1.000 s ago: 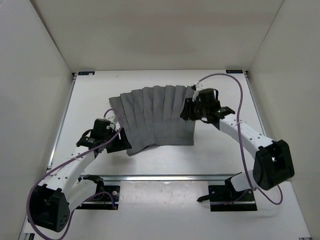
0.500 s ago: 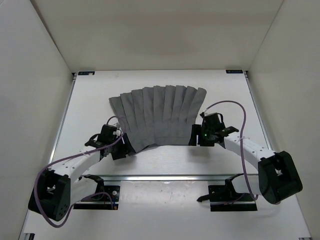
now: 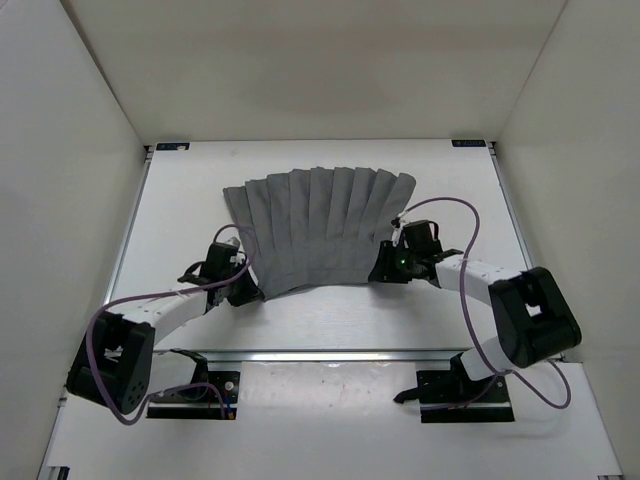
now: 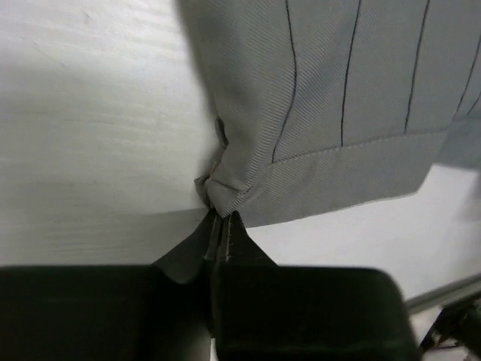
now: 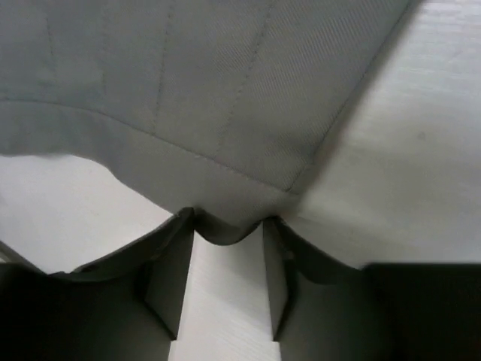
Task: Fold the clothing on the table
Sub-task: Fold the skirt
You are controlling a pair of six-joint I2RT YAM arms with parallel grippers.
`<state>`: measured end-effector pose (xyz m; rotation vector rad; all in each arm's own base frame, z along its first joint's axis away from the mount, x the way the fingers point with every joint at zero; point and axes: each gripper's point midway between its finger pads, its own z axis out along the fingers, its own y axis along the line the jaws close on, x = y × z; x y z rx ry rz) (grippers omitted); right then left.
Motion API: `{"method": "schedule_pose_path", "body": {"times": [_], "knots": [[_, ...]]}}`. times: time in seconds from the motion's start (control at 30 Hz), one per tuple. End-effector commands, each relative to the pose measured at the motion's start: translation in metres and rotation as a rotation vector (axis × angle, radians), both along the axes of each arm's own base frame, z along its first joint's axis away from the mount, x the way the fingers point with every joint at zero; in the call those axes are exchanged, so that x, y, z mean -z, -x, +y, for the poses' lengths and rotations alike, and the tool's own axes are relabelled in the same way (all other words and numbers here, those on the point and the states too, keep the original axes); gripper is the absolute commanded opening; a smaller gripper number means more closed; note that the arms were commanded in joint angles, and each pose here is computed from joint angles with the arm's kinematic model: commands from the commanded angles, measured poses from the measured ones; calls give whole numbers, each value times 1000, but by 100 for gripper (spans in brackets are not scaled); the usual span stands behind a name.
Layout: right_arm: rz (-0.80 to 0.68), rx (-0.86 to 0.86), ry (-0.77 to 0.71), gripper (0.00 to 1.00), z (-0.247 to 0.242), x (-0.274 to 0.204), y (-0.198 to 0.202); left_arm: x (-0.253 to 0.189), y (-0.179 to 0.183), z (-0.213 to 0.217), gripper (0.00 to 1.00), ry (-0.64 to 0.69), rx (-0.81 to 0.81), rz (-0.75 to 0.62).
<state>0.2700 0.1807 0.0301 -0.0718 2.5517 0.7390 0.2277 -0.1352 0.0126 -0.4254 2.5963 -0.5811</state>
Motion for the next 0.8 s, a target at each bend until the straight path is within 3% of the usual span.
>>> {"method": "schedule_pose_path", "body": {"times": [0.0, 0.03, 0.23, 0.37, 0.67, 0.77], "knots": [[73, -38, 0, 11, 5, 21, 12, 10, -1, 16, 0, -82, -6, 5], [58, -51, -7, 0, 8, 15, 10, 11, 1, 20, 0, -92, -5, 11], [-60, -25, -27, 0, -8, -39, 0, -54, -29, 33, 0, -101, -28, -140], [-149, -33, -87, 0, -16, -85, 2, -81, -23, 41, 0, -113, -17, -163], [-109, -149, -112, 0, -11, -99, 84, -85, 45, 24, 0, -24, 81, -114], [-110, -158, -159, 0, -19, -105, 123, -113, 67, 27, 0, -1, 93, -156]]}}
